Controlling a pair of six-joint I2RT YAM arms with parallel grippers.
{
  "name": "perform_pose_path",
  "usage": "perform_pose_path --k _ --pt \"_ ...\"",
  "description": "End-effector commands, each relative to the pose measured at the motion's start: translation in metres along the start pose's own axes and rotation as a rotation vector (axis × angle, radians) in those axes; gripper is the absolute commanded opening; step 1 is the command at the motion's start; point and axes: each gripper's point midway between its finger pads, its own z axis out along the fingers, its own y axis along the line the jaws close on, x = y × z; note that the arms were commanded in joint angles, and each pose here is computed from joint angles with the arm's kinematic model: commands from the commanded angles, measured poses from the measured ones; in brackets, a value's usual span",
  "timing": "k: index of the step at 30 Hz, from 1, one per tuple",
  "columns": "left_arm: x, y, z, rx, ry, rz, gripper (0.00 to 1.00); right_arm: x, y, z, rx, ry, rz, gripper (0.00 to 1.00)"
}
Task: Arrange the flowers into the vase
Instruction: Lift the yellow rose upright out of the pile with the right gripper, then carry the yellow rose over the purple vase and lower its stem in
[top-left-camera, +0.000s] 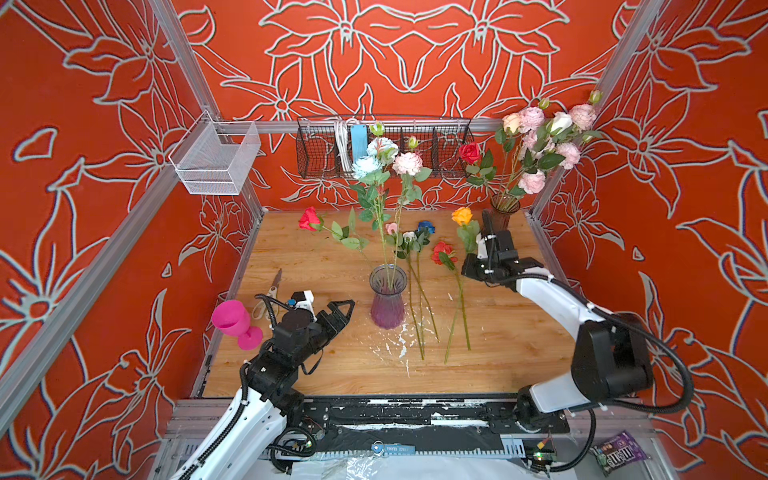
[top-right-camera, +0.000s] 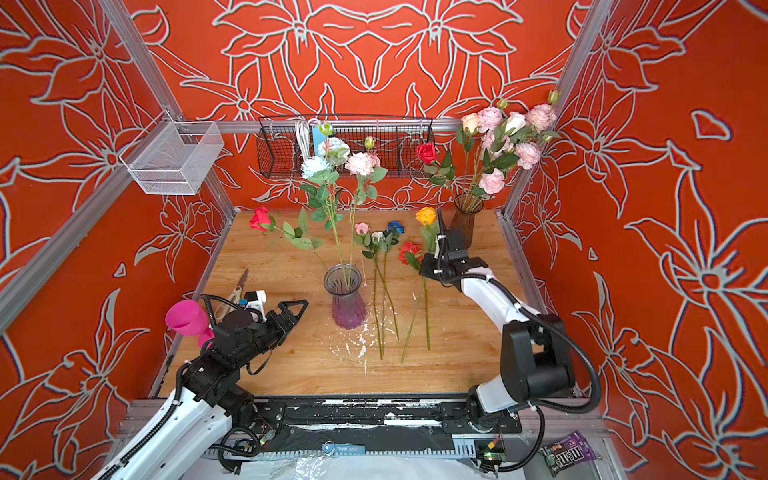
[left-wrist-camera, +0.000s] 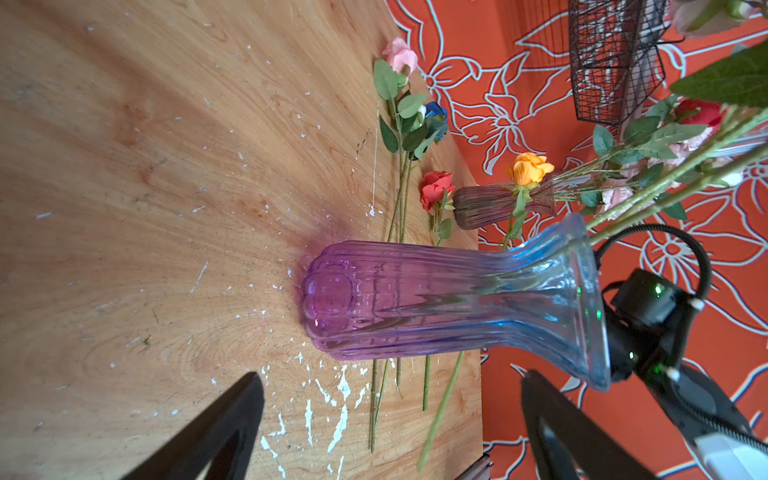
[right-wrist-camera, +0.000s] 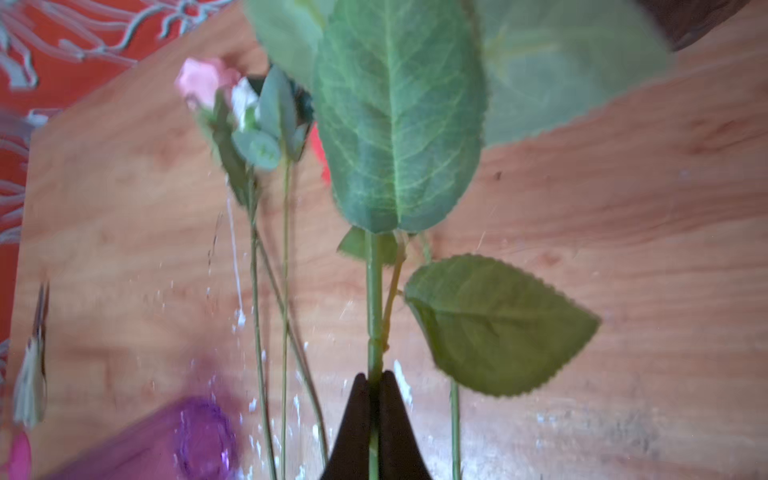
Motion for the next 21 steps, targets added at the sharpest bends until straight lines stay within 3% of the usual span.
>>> perform_pose_path --k 1,5,9,12,16,21 --pt "0.001 -0.029 -0.006 0.143 0.004 0.065 0.97 0.000 0.011 -0.028 -0.022 -0.131 -0.093 0.00" --pt "-0.003 -0.041 -0.020 0.204 -0.031 0.101 0.97 0.000 0.019 -0.066 -0.052 -0.245 -0.128 0.00" --pt "-0.003 -0.046 -0.033 0.237 -0.053 0.138 0.97 0.009 0.045 -0.100 -0.170 -0.334 -0.195 0.00" --pt "-0.002 -0.059 -0.044 0.332 -0.069 0.158 0.97 0.008 0.063 -0.132 -0.206 -0.500 -0.276 0.00" --pt "-0.007 -0.069 -0.059 0.407 -0.126 0.164 0.97 -0.014 0.090 -0.184 -0.281 -0.711 -0.324 0.00" --pt "-0.019 -0.074 -0.077 0.416 -0.205 0.159 0.97 -0.046 0.134 -0.240 -0.412 -0.833 -0.352 0.00"
